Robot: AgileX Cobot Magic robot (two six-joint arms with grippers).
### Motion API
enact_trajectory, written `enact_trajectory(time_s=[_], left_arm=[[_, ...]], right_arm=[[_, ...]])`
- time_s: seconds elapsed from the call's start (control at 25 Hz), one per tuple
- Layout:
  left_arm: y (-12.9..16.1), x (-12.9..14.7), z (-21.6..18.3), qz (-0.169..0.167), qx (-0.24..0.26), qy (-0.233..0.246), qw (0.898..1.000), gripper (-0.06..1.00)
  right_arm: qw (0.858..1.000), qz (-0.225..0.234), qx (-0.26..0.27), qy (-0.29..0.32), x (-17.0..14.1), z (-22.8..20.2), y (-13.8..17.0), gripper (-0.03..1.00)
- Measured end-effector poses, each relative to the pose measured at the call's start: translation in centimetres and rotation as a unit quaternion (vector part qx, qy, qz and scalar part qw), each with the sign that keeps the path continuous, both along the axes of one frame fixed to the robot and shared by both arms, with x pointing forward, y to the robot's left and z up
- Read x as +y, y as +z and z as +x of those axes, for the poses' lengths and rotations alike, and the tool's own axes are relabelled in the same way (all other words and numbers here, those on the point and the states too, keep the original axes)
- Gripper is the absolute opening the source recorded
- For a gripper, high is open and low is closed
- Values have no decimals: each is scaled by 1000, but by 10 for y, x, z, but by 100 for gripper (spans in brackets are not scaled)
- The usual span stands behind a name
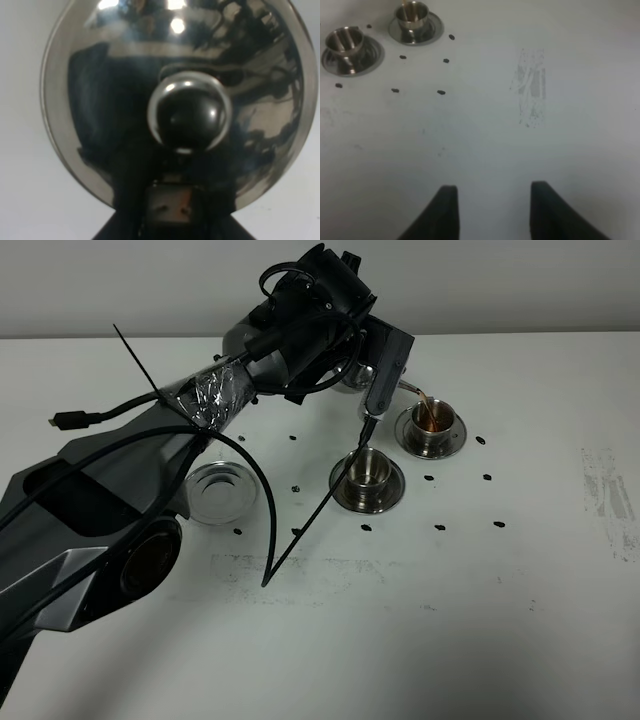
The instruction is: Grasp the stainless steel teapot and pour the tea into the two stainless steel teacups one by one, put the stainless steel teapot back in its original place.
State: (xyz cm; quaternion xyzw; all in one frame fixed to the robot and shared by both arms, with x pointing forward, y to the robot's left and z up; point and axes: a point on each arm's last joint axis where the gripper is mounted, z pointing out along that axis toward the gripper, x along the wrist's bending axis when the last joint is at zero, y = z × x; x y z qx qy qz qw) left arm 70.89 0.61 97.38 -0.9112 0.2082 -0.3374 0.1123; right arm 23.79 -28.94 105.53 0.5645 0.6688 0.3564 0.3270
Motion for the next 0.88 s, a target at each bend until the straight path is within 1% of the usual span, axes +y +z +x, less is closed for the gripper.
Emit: enact_trajectory(time_s=[0.56,0.88], left_arm=[[2,-4,-2,19,-16,-7,1000,18],[3,-9,-5,20,-20,-14,1000,18]], right_arm=[[1000,0,0,0,0,0,0,33],[1000,0,0,0,0,0,0,33]])
